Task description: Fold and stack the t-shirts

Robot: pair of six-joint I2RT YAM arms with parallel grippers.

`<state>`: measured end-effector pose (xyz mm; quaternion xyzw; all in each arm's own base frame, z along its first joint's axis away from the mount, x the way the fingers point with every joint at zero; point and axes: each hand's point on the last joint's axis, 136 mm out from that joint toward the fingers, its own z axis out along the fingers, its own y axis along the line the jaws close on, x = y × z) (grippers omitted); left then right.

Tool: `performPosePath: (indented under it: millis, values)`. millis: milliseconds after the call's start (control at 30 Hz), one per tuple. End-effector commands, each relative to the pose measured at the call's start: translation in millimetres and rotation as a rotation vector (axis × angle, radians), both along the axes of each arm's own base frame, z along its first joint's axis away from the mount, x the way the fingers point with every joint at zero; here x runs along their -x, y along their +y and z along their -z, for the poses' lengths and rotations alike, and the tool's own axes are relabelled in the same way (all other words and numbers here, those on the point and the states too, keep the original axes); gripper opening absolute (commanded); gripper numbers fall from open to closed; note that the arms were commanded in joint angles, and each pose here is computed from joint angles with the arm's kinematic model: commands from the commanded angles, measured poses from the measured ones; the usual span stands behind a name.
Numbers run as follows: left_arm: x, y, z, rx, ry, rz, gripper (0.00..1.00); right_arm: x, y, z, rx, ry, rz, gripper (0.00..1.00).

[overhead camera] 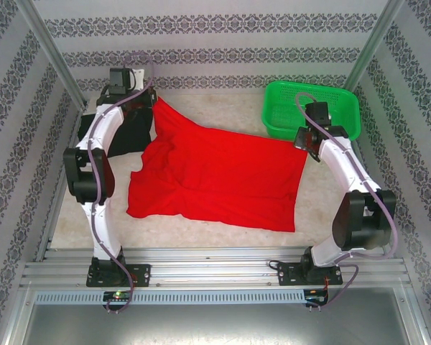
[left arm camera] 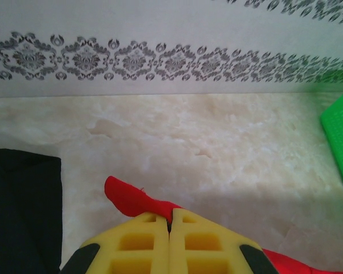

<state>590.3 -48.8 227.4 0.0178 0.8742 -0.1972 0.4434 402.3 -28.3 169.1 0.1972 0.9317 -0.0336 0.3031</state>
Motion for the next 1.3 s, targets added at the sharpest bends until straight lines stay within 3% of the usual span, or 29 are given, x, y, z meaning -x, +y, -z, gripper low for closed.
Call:
performPosePath:
  millis: [0,333,567,867,1267]
  values:
    - [-2,8,-58,0.012,-0.181,0.027,0.02,-4,-4,-11,-0.007,-0.045,-0.016,0.0]
    - [7,-1,-60,0.033,-0.191,0.094,0.03,-8,-2,-15,-0.012,-0.07,-0.03,0.0]
    - [33,-4,-68,0.006,-0.205,0.117,0.03,2,2,-12,-0.028,-0.081,-0.061,0.0]
    - [79,-2,-34,0.012,-0.108,0.087,0.03,37,3,11,-0.058,-0.007,-0.028,0.0]
    - [137,13,55,0.016,0.11,-0.052,0.02,98,8,57,-0.118,0.138,0.04,0.0]
